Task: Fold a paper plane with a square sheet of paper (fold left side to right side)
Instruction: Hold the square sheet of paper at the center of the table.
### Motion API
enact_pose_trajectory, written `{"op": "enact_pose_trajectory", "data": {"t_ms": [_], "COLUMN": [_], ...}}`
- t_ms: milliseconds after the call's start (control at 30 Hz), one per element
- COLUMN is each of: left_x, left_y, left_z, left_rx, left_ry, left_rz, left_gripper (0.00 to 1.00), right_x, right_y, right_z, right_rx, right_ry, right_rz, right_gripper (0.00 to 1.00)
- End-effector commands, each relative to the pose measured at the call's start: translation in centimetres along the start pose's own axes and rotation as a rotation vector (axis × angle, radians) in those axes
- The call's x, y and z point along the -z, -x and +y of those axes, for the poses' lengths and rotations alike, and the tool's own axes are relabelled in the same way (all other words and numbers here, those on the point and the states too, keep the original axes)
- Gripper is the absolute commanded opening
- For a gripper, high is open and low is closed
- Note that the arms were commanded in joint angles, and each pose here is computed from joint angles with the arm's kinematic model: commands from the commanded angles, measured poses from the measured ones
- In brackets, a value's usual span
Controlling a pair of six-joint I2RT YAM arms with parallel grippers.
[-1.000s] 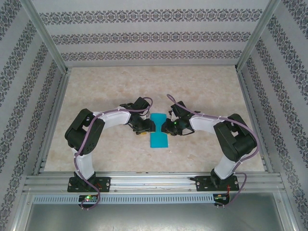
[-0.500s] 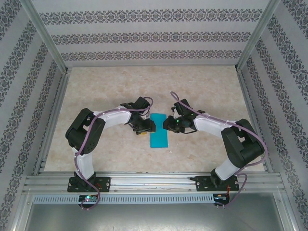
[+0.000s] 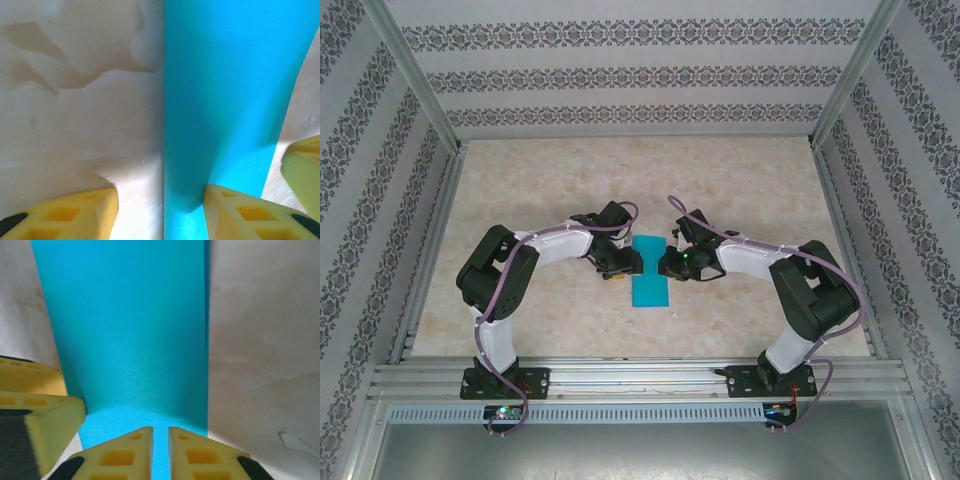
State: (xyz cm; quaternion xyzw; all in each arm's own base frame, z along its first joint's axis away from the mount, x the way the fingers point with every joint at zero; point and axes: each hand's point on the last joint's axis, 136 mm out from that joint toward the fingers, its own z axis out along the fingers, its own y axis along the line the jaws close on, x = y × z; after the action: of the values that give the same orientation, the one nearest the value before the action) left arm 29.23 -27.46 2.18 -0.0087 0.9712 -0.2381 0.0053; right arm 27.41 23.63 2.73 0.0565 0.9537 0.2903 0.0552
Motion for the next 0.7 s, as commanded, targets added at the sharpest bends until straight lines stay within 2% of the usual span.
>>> {"op": "enact_pose_trajectory", "data": {"t_ms": [0,400,667], "left_x": [-4.0,-3.0,2.3], "left_y": [-2.1,-1.6,0.9], "left_z": [2.1,1.6,-1.2], "left_rx": [-0.009,-0.024,-0.095], "left_ry": [0.060,0.056,0.006], "left_rz": [0.086,0.049,-0.115], "left_gripper": [0.51,0.53,0.59], "right_x": [-0.4,-2.0,-2.3], "right_y": [0.1,-1.7,-2.4], "right_z": [0.7,-2.4,-3.9], "right_rx": [0.017,-0.035,-0.050], "right_ry": [0.014,-0.088,-0.146], "right_rz": [0.010,0.079,0.107], "right_gripper": [0.15,0.09,0.06]}}
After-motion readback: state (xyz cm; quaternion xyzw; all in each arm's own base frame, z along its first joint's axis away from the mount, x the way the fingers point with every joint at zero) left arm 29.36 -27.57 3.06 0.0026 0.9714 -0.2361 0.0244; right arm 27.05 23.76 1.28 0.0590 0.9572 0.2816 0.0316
